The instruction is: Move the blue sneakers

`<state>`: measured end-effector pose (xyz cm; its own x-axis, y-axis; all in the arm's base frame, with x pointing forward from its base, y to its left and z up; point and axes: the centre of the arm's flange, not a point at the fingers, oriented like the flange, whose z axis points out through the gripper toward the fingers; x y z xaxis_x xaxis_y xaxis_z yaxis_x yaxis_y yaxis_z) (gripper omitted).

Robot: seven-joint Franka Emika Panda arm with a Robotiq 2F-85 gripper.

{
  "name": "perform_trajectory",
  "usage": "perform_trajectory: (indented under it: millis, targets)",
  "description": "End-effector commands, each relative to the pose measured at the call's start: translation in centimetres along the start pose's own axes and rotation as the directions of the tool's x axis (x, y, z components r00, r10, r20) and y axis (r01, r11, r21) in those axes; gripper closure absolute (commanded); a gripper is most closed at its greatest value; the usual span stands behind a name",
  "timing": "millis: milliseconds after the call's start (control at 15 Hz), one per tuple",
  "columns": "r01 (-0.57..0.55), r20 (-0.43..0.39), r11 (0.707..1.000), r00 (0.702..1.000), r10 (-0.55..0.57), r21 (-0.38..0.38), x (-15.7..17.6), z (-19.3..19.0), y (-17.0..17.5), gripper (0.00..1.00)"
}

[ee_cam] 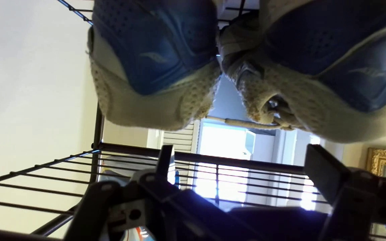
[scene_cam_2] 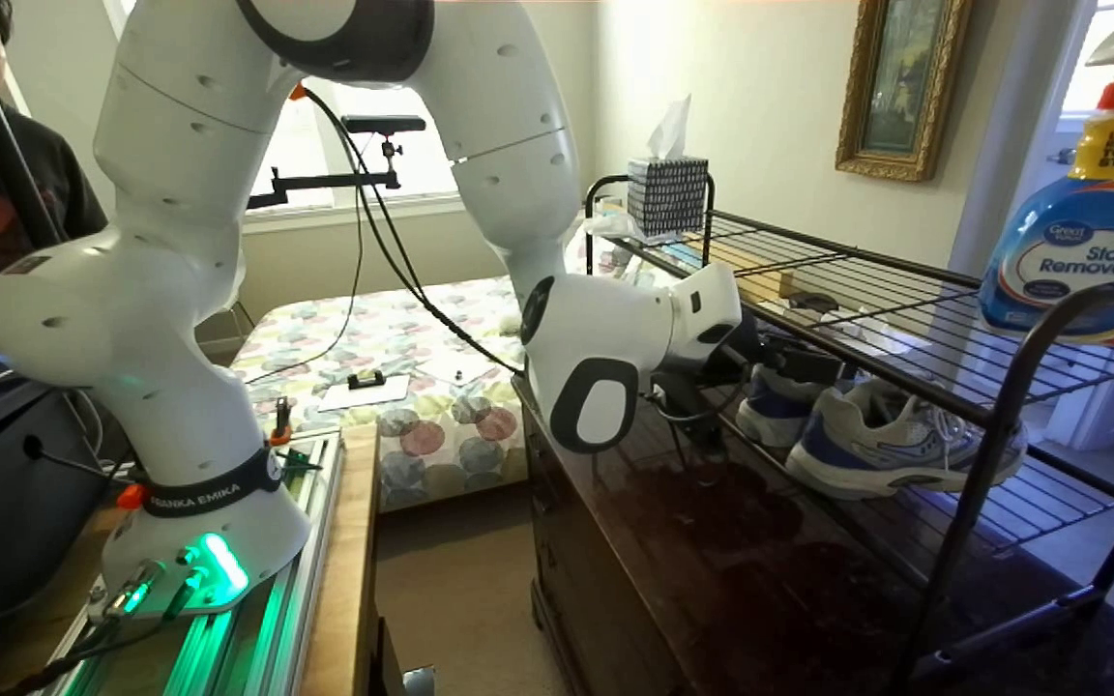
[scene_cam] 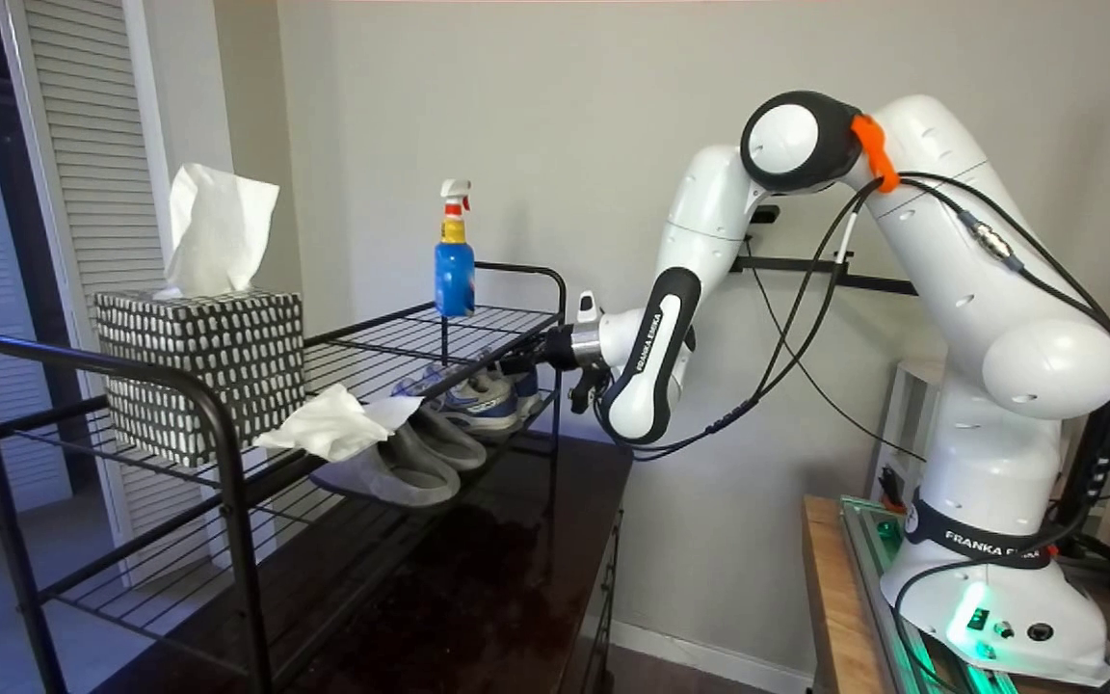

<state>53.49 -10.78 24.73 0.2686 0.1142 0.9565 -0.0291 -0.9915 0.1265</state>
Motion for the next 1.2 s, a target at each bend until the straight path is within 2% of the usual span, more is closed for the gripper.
perform_trajectory:
  millis: [0, 400, 667, 800, 867, 1133]
  targets:
    - [0.048, -0.024, 0.999, 0.999, -0.048, -0.001, -1.2, 1.1, -0.7, 0.00]
    - [0.058, 0.032, 0.998, 0.998, -0.058, 0.001, -2.4, 1.7, -1.0, 0.00]
    - [0.048, 0.111, 0.999, 0.993, -0.049, 0.003, -2.5, 2.3, -0.9, 0.00]
    - [0.032, 0.126, 0.999, 0.992, -0.030, -0.019, -2.3, 2.3, -0.5, 0.00]
    - [0.024, 0.186, 1.000, 0.982, -0.022, -0.007, -2.2, 2.3, -0.3, 0.00]
    - [0.022, 0.290, 1.000, 0.957, -0.024, 0.009, -1.4, 2.0, 0.1, 0.00]
